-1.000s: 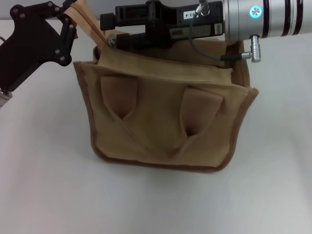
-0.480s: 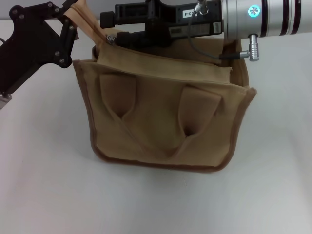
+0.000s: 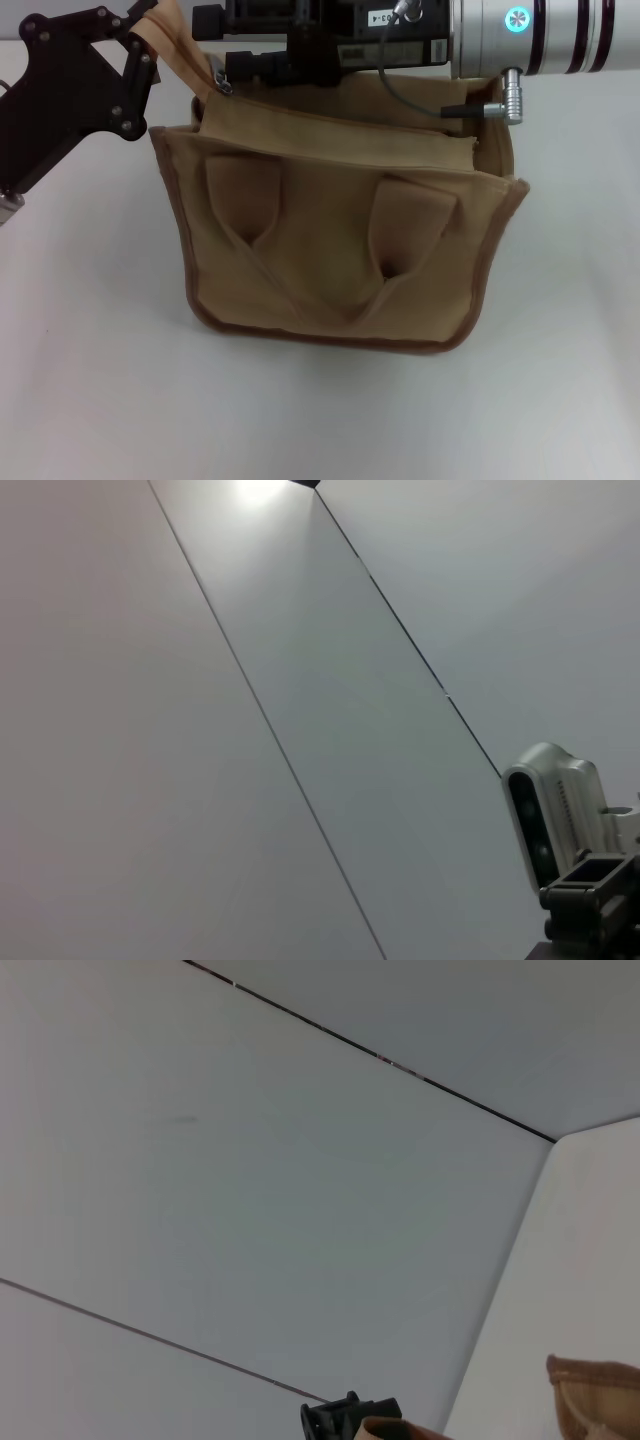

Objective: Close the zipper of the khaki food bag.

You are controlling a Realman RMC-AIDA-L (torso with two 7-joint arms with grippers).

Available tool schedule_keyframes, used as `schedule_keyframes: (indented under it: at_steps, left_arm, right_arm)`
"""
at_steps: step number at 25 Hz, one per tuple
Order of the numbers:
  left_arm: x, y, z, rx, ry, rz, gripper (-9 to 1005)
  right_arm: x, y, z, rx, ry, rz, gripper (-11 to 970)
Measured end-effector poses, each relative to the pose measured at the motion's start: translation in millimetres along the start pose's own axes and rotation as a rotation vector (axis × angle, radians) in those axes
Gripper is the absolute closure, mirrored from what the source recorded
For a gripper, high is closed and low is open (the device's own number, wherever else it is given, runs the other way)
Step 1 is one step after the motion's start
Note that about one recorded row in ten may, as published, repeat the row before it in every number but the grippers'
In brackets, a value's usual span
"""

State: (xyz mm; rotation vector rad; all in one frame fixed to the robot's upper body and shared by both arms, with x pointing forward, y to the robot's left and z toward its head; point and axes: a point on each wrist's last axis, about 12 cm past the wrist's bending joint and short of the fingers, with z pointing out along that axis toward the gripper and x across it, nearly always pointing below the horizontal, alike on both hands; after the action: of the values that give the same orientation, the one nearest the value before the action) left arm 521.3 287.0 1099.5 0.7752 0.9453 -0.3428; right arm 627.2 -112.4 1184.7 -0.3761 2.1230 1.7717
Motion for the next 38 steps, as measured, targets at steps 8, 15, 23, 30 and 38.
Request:
schedule_keyframes:
  at_steps: [8,15,23,30,38]
  left_arm:
    - [0.5,1.1,-1.4,-0.008,0.007,0.001,980]
    - [0.5,0.5,-1.1,-0.007,0.006,0.0,980]
    - [0.8,0.9,-1.2,-0.012,0.008,0.001,979]
    - [0.5,1.9,-3.0,-0.025,0.009,0.002,979]
    - [-0.6,-0.5,-4.0,-0.019,-0.001,-0.002,979]
  right_arm:
    - [1.2,-1.0,-1.1,0.004,0.006,0.001,185]
    - [3.8,-3.0,-1.8,0.0,0.005,0.011,185]
    - [2.7,-3.1,0.0,0.009,0.018,0.022,186]
    - [0.8,-5.1,-2.6,0.056,0.051,0.013,185]
    - [4.0,-4.1,1.8,0.033,0.043,0.015,185]
